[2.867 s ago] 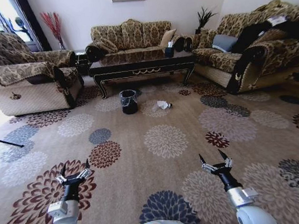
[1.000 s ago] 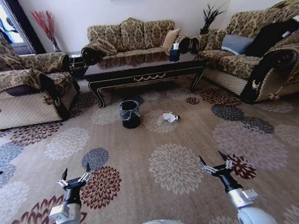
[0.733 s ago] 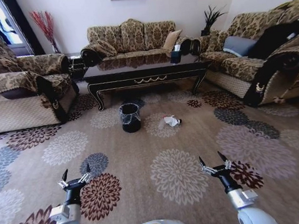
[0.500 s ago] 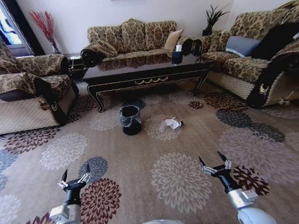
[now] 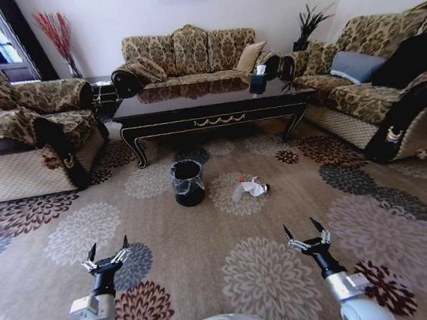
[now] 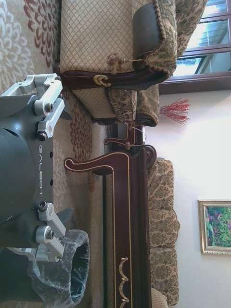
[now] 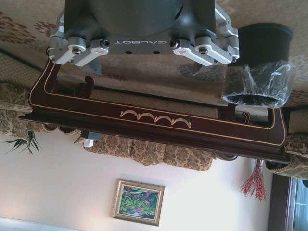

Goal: Move to the front of the table and pick up the trash from the floor, then place it into the trash bin.

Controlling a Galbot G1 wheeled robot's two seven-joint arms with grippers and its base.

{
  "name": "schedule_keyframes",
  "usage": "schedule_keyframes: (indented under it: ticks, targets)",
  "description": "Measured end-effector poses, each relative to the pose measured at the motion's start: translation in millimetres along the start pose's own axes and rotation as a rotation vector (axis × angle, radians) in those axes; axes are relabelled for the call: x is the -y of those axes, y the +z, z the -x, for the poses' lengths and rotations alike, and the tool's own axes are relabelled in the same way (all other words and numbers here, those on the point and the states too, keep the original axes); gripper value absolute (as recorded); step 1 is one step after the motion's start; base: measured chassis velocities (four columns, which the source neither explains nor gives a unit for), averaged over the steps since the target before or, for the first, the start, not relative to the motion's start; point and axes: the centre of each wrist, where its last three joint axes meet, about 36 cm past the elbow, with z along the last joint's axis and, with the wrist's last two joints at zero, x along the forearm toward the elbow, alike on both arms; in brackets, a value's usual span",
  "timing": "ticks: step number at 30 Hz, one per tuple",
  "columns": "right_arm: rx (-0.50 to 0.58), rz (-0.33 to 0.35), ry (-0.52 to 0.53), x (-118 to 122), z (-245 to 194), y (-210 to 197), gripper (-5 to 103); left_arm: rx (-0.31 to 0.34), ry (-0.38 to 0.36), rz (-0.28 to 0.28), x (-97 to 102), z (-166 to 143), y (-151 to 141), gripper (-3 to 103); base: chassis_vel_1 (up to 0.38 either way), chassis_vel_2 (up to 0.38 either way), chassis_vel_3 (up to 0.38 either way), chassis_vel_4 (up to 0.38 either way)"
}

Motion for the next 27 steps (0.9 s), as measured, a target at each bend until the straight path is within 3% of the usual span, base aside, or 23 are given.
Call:
schedule_keyframes:
  ticks: [27]
  targets:
    - [0.006,-0.001,-0.006,-1.7,-1.4,-2.4,100,0.008,0.000,0.000,-1.3,-2.8,-4.8,100,-0.224,0.225,0.230,-0.233]
